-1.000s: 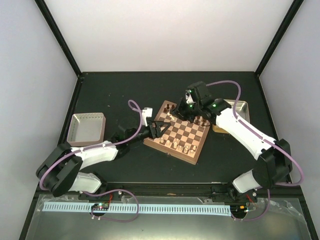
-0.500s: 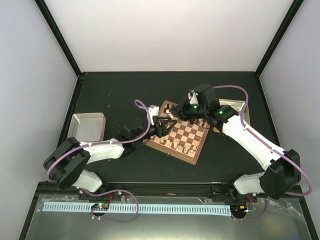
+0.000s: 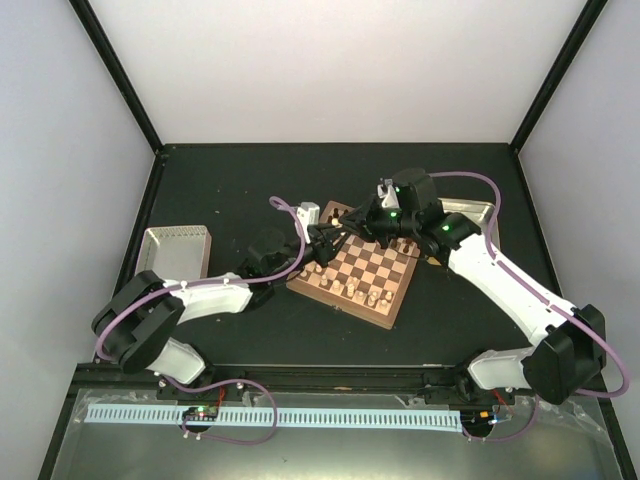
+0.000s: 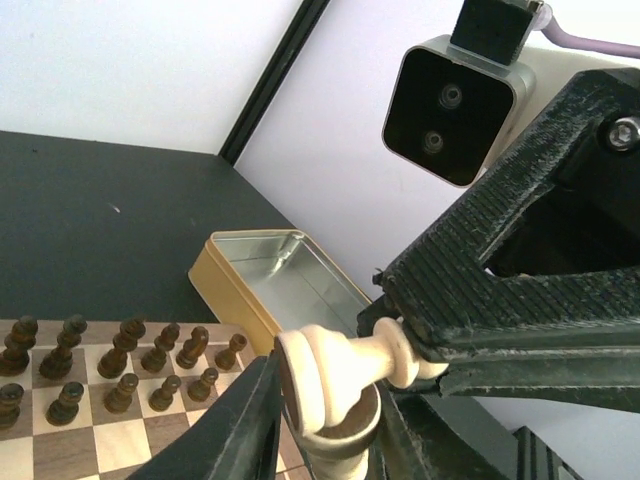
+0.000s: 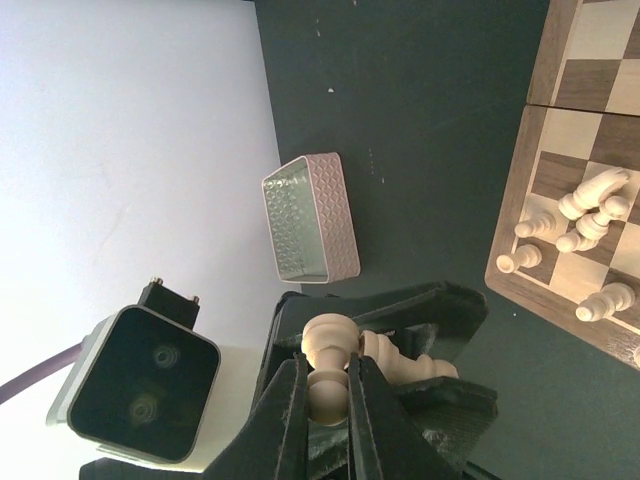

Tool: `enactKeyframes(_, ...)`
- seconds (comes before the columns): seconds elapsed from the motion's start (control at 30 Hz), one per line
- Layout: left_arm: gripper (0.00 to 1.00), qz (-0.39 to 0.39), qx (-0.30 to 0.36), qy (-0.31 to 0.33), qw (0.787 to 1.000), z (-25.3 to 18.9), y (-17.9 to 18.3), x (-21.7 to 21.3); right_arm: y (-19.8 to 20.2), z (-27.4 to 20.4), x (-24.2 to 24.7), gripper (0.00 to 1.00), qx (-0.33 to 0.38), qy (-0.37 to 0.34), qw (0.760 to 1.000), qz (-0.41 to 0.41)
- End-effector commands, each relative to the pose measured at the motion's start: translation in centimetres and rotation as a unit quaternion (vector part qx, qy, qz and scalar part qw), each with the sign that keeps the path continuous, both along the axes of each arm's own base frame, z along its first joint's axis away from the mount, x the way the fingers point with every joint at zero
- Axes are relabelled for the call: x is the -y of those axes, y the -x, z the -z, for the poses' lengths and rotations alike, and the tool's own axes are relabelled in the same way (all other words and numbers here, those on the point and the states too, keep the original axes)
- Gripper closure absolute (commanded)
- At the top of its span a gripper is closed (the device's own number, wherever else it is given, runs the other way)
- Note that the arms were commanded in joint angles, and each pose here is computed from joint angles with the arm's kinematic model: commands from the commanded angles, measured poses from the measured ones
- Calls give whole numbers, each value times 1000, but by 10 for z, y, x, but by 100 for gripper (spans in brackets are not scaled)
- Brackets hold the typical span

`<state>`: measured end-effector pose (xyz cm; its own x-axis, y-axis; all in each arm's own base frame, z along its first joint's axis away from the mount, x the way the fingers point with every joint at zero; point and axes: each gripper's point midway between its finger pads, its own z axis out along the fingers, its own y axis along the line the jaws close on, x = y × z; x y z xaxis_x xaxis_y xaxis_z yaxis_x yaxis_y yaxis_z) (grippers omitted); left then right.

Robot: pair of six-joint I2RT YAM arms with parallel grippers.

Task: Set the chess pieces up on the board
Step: Pick up the chess piece from the chessboard, then place the chess piece on the chessboard.

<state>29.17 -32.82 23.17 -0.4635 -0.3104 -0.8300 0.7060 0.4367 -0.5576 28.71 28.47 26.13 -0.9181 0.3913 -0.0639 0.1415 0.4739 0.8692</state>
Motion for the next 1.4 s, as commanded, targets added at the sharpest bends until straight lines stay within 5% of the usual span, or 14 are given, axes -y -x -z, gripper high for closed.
enactKeyframes(0.0, 79, -10, 35, 11, 999, -20, -5, 4, 5, -7, -1, 92, 11, -11, 1000, -7)
enactKeyframes(0.17, 97, -9, 29, -1, 1000, -12, -2, 3, -4, -8, 5, 92, 39, 16, 999, 6)
enactKeyframes(0.5, 98, -13, -20, -78, 997, 34, 17, -18, -24, 11, 38, 91, 126, 195, 973, -6)
enactKeyframes(0.77, 98, -58, -55, -124, 989, 40, 27, -50, 11, 119, 90, 91, 37, 420, 895, -144)
enactKeyframes(1.03, 98, -71, -57, -128, 988, 36, 28, -59, 43, 178, 91, 89, -27, 445, 859, -250)
enactKeyframes(1.37, 98, -71, -62, -127, 987, 38, 28, -59, 37, 191, 65, 87, -21, 429, 857, -283)
